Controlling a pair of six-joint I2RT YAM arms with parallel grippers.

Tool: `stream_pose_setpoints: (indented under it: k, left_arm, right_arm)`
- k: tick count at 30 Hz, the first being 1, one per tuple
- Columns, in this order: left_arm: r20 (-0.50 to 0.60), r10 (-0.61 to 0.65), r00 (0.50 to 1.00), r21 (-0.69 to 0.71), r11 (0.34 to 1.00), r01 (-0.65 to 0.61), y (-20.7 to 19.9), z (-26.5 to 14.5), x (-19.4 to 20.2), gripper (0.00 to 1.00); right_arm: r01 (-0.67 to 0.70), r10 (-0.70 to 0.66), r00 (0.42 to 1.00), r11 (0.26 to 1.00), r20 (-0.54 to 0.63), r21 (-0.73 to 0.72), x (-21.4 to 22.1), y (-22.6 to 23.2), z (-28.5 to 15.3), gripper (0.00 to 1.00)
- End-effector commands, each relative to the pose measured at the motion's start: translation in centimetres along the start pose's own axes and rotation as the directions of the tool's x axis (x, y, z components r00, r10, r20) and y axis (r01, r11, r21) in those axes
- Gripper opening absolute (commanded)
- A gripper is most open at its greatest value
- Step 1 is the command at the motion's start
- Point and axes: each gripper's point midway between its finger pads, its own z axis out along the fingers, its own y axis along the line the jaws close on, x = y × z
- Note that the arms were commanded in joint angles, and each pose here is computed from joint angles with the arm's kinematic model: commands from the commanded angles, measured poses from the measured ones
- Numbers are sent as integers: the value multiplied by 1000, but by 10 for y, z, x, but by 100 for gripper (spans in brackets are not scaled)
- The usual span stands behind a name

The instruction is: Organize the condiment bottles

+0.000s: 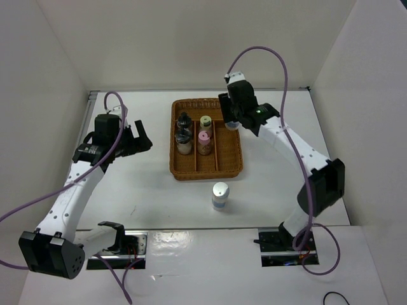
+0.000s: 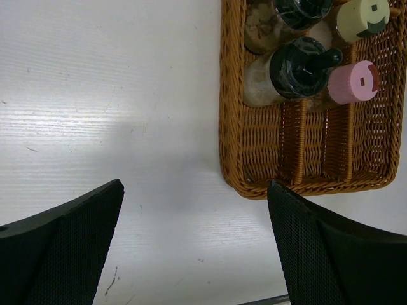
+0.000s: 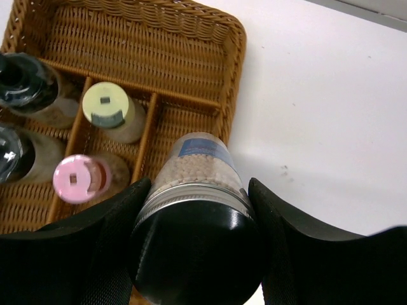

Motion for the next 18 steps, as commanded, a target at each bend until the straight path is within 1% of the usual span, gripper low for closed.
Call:
stream_pose_setpoints:
  k: [1, 2, 3, 4, 6, 7, 9, 10, 14, 16, 17, 18]
  left_arm:
    - [39, 6, 999, 4, 1000, -6, 0, 4, -14, 99]
    - [39, 6, 999, 4, 1000, -6, 0, 5, -16, 99]
    - [29, 5, 1000, 0, 1000, -5, 1, 8, -14, 99]
    - [44, 0, 999, -2, 1000, 0, 2, 6, -20, 99]
    - [23, -2, 1000, -11, 1000, 3, 4, 12, -17, 99]
    - [41, -7, 999, -1, 1000, 7, 3, 10, -24, 99]
    - [25, 0, 1000, -8, 1000, 0, 4, 16, -24, 99]
    - [32, 3, 999, -14, 1000, -3, 6, 17, -28, 99]
    - [20, 10, 1000, -34, 999, -9, 13, 25, -34, 99]
    - [27, 4, 1000, -19, 1000, -4, 10, 25, -41, 99]
    - [17, 3, 1000, -22, 1000, -3, 11, 28, -40, 99]
    - [13, 3, 1000, -12, 1000, -3, 10, 28, -39, 99]
  right_arm:
    - [-23, 24, 987, 1000, 160, -6, -52, 4, 24, 37]
    - [-22, 21, 986, 1000, 166, 6, -58, -1, 31, 37]
    - [-15, 15, 989, 1000, 150, -1, -54, 3, 40, 37]
    - [0, -2, 992, 1000, 126, 11, -46, 2, 57, 37]
    - [-6, 4, 992, 1000, 130, 11, -47, 2, 71, 37]
    - [18, -18, 994, 1000, 104, 0, -36, 8, 85, 37]
    - [12, -11, 994, 1000, 108, -8, -41, 8, 95, 37]
    - [15, -15, 997, 1000, 81, 0, -33, 6, 105, 37]
    - [24, -24, 998, 1000, 51, 1, -19, 10, 121, 37]
    - [26, -25, 999, 999, 47, -22, -15, 15, 127, 37]
    - [24, -23, 999, 1000, 36, -14, -12, 11, 131, 37]
    - [15, -14, 999, 1000, 36, -23, -11, 13, 131, 40]
